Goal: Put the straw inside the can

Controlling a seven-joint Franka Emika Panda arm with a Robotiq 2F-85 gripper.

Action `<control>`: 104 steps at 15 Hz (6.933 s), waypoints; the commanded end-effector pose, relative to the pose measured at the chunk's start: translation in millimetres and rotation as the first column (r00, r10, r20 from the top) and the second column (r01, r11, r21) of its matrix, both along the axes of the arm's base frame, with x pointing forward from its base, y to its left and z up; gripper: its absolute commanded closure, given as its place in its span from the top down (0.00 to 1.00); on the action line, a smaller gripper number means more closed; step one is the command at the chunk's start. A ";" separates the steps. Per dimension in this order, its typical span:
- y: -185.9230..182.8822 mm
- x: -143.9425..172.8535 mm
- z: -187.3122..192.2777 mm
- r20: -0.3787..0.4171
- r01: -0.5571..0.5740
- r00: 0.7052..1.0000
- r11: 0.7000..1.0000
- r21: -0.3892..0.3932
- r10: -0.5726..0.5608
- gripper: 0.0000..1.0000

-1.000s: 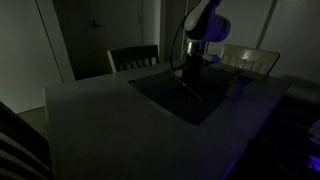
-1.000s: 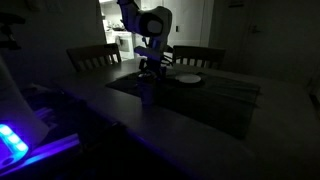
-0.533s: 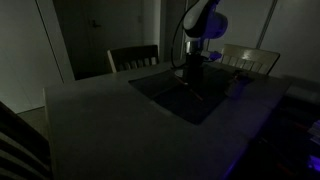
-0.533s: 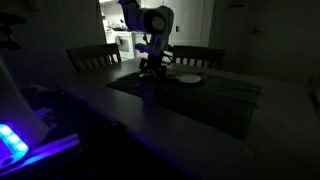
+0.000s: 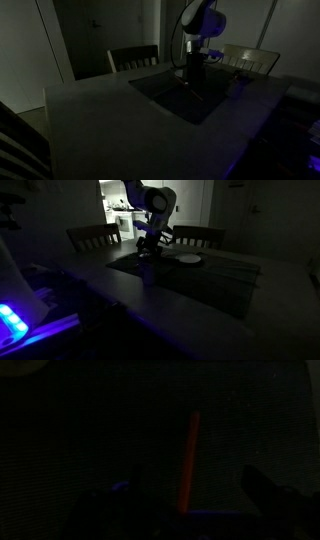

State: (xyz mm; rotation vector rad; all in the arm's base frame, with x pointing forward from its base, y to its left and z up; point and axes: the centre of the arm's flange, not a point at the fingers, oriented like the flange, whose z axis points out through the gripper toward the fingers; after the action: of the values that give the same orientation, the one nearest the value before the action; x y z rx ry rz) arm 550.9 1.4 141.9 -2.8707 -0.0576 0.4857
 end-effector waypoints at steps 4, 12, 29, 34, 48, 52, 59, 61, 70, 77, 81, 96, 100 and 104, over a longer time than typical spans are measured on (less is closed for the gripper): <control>9.9 5.8 -26.4 0.102 0.077 0.992 0.997 0.024 -0.079 1.00; 15.4 -4.4 -29.9 -0.060 0.128 0.991 0.986 0.106 -0.122 1.00; -2.0 -6.2 -28.1 0.041 0.125 0.991 0.992 0.030 -0.126 1.00; -7.1 -7.7 -27.2 0.044 0.109 0.993 0.994 0.009 -0.109 1.00; -10.6 40.5 89.5 0.249 0.067 0.966 0.997 0.032 -0.073 1.00; 2.1 48.8 55.9 0.298 0.044 0.954 0.999 -0.006 -0.040 1.00; 0.0 56.8 19.6 0.397 0.031 0.918 0.996 -0.083 0.005 1.00; -1.6 60.1 17.1 0.412 0.036 0.911 0.996 -0.084 0.002 1.00; -4.6 66.4 7.3 0.418 0.052 0.908 0.996 -0.074 -0.017 1.00; -5.0 61.7 -4.6 0.410 0.059 0.912 0.996 -0.070 -0.025 0.95; -6.2 60.2 -7.0 0.409 0.062 0.912 0.996 -0.068 -0.029 0.85; -18.5 58.8 1.9 0.397 0.123 0.914 0.990 -0.066 -0.087 0.73; -19.9 57.9 4.1 0.395 0.142 0.913 0.988 -0.066 -0.105 0.62; -25.8 59.0 6.4 0.397 0.158 0.910 0.985 -0.066 -0.119 0.23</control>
State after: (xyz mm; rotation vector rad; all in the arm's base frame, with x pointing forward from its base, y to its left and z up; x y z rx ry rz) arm 610.8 -21.2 147.0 -2.9976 0.0850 -0.1277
